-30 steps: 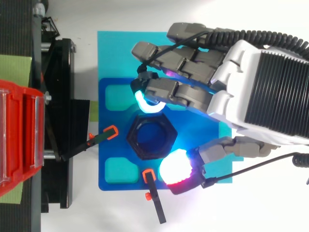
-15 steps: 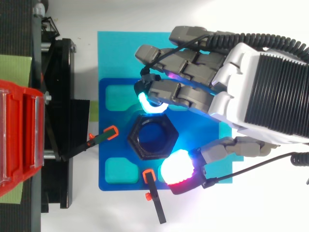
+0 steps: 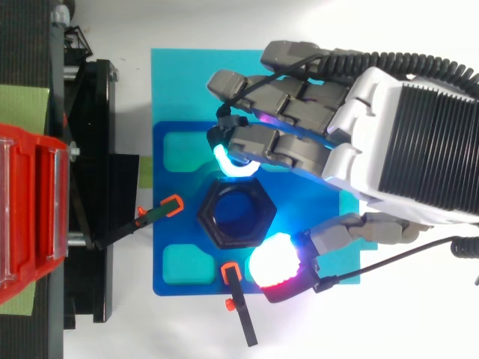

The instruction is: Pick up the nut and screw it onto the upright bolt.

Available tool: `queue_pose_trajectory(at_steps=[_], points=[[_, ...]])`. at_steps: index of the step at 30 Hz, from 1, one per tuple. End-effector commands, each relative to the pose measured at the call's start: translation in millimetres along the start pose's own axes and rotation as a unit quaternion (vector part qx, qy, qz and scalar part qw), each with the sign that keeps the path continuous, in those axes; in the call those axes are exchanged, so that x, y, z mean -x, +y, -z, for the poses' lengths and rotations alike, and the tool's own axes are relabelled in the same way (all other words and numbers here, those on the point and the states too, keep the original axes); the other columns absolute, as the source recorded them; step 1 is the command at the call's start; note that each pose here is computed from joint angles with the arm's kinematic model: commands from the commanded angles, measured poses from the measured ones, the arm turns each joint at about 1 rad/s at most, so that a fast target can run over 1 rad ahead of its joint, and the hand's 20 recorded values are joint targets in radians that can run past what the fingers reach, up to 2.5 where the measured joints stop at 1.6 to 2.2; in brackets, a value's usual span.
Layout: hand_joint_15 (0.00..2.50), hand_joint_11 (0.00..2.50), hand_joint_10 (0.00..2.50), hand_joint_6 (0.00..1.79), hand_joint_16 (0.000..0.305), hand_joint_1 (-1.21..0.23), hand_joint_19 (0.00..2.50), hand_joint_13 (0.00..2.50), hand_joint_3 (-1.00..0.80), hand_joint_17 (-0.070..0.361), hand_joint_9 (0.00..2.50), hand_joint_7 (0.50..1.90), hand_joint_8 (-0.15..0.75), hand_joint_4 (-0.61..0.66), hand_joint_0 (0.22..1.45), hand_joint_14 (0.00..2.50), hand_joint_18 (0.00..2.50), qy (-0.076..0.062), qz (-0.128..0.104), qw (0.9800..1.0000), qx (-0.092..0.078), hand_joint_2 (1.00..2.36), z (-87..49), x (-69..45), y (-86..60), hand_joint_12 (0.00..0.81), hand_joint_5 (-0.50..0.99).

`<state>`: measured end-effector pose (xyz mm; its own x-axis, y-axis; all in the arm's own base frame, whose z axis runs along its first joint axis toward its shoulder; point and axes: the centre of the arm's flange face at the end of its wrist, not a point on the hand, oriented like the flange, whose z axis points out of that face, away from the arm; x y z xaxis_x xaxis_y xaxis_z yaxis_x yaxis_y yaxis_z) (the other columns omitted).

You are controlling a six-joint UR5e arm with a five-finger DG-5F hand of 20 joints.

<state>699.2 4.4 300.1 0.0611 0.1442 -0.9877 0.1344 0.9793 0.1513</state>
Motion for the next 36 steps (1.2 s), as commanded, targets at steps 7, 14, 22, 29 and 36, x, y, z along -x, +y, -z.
queue_pose_trajectory(at_steps=[7, 14, 22, 29, 36], points=[[0.00, 0.00, 0.00, 0.50, 0.036, -0.44, 0.15, 0.64, -0.50, 0.081, 0.54, 1.05, 0.258, 0.25, 0.47, 0.00, 0.54, -0.008, -0.003, 0.9999, 0.015, 1.00, -2.3, 1.7, 2.1, 0.277, -0.18], [0.00, 0.00, 0.00, 0.50, 0.039, -0.38, 0.14, 0.61, -0.50, 0.088, 0.51, 0.88, 0.257, 0.21, 0.45, 0.00, 0.52, -0.018, -0.007, 0.9996, 0.021, 1.00, -4.4, 4.8, 3.3, 0.291, -0.19], [0.00, 0.00, 0.00, 0.50, 0.040, -0.34, 0.13, 0.58, -0.50, 0.090, 0.48, 0.68, 0.244, 0.16, 0.44, 0.00, 0.49, -0.018, -0.007, 0.9995, 0.024, 1.00, -5.1, 4.3, 1.2, 0.288, -0.21], [0.00, 0.00, 0.00, 0.50, 0.039, -0.24, 0.12, 0.53, -0.50, 0.088, 0.45, 0.59, 0.223, 0.12, 0.44, 0.00, 0.43, -0.025, -0.009, 0.9992, 0.032, 1.00, -7.4, 6.5, -3.1, 0.279, -0.21], [0.00, 0.00, 0.00, 0.50, 0.039, -0.07, 0.00, 0.10, -0.50, 0.087, 0.17, 0.54, 0.152, 0.05, 0.46, 0.00, 0.00, -0.038, -0.014, 0.9983, 0.041, 1.00, -10.1, 9.4, -1.0, 0.310, -0.22]])
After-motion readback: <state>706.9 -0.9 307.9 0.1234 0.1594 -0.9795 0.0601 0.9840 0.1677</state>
